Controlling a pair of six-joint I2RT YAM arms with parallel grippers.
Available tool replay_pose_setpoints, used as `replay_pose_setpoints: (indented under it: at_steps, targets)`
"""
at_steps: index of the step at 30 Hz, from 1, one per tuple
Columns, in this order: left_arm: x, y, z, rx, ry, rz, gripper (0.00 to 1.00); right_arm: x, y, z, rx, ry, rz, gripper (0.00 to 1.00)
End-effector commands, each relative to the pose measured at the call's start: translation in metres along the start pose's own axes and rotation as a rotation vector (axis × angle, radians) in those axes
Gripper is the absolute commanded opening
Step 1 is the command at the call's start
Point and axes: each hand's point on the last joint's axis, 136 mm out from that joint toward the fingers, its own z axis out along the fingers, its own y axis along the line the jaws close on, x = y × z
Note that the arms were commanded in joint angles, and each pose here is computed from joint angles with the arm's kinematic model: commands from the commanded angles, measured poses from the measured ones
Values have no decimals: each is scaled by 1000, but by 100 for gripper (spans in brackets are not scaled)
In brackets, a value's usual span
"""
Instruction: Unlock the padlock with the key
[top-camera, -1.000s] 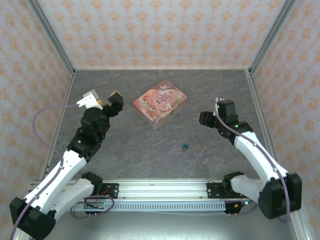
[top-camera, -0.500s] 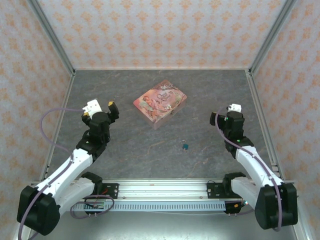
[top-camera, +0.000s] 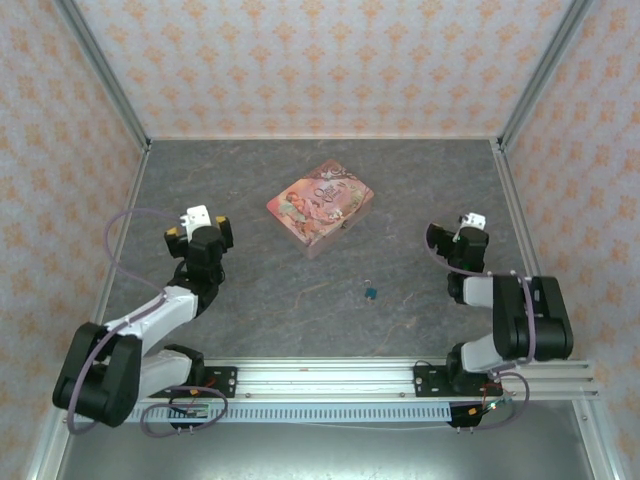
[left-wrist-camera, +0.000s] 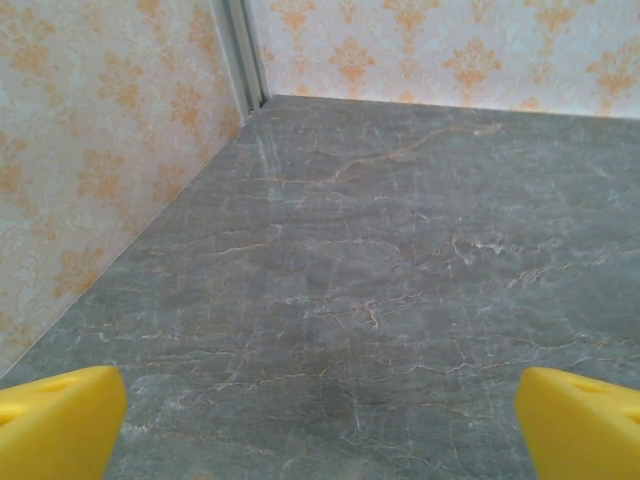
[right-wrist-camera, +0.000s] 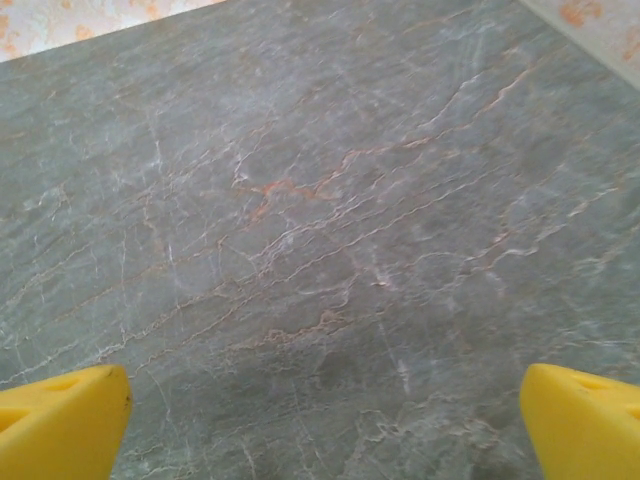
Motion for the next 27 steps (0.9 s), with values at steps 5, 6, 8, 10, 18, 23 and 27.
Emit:
replay_pose_setpoints:
  at_steps: [5, 6, 8, 10, 18, 23, 27]
  targets:
    - [5, -21, 21, 139, -52, 29, 100, -26, 22, 8, -101, -55, -28, 99]
    - [11, -22, 24, 152, -52, 18, 100, -26, 24, 9, -93, -56, -39, 99]
    - [23, -26, 32, 189, -39, 8, 100, -25, 24, 9, -87, -50, -44, 99]
    - [26, -36, 43, 228, -23, 23, 100, -25, 24, 9, -88, -53, -44, 99]
    - [30, -32, 54, 259, 61, -13, 100, -25, 24, 10, -57, -51, -61, 99]
    - [30, -33, 54, 252, 61, -4, 100, -25, 25, 10, -52, -54, -65, 99]
    - [30, -34, 53, 244, 61, 11, 100, -25, 25, 10, -49, -51, -64, 99]
